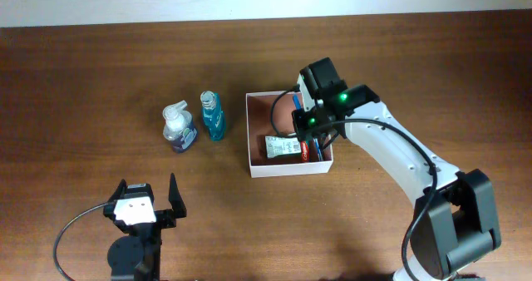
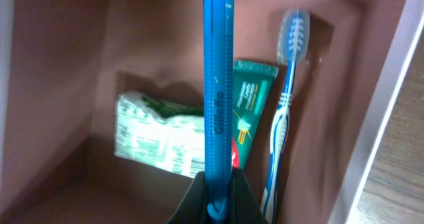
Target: Pack container
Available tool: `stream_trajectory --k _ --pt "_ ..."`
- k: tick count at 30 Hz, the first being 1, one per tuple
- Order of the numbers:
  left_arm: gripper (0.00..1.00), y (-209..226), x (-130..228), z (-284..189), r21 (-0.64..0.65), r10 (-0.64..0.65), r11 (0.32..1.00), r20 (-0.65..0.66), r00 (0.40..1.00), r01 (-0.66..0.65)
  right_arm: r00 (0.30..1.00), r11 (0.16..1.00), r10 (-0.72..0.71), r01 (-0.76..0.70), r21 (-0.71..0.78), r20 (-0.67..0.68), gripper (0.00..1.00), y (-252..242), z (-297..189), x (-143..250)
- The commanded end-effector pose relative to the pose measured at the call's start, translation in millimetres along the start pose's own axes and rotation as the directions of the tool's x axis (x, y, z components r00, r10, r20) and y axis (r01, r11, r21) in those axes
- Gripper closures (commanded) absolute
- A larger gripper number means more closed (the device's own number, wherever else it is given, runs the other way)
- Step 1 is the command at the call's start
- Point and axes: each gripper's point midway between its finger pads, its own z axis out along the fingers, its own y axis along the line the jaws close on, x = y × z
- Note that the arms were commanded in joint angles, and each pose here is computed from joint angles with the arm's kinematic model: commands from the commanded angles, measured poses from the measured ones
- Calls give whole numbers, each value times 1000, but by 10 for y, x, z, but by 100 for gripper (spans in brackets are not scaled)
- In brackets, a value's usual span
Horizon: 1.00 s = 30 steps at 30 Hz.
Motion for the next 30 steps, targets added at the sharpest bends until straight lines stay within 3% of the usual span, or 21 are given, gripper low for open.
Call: stream_trajectory --k 1,7,11,13,23,30 --pt "1 -18 18 7 12 15 1000 1 1000 -15 999 1000 25 -24 20 -29 96 -60 148 149" --pt "1 -17 18 7 12 15 1000 1 1000 -15 999 999 25 -24 25 -36 95 -87 214 215" --pt "1 -18 18 7 12 15 1000 1 1000 -15 1000 999 24 -23 24 -18 68 -84 214 171" --pt "0 -18 17 7 12 15 1000 2 1000 -15 1000 1000 22 -22 22 -9 61 -78 206 144" --pt "1 -18 18 7 12 15 1000 1 1000 -15 985 999 31 -34 16 173 59 -51 -560 -469" --pt "1 -18 18 7 12 15 1000 1 1000 -15 966 974 180 -201 102 185 51 -783 -974 -448"
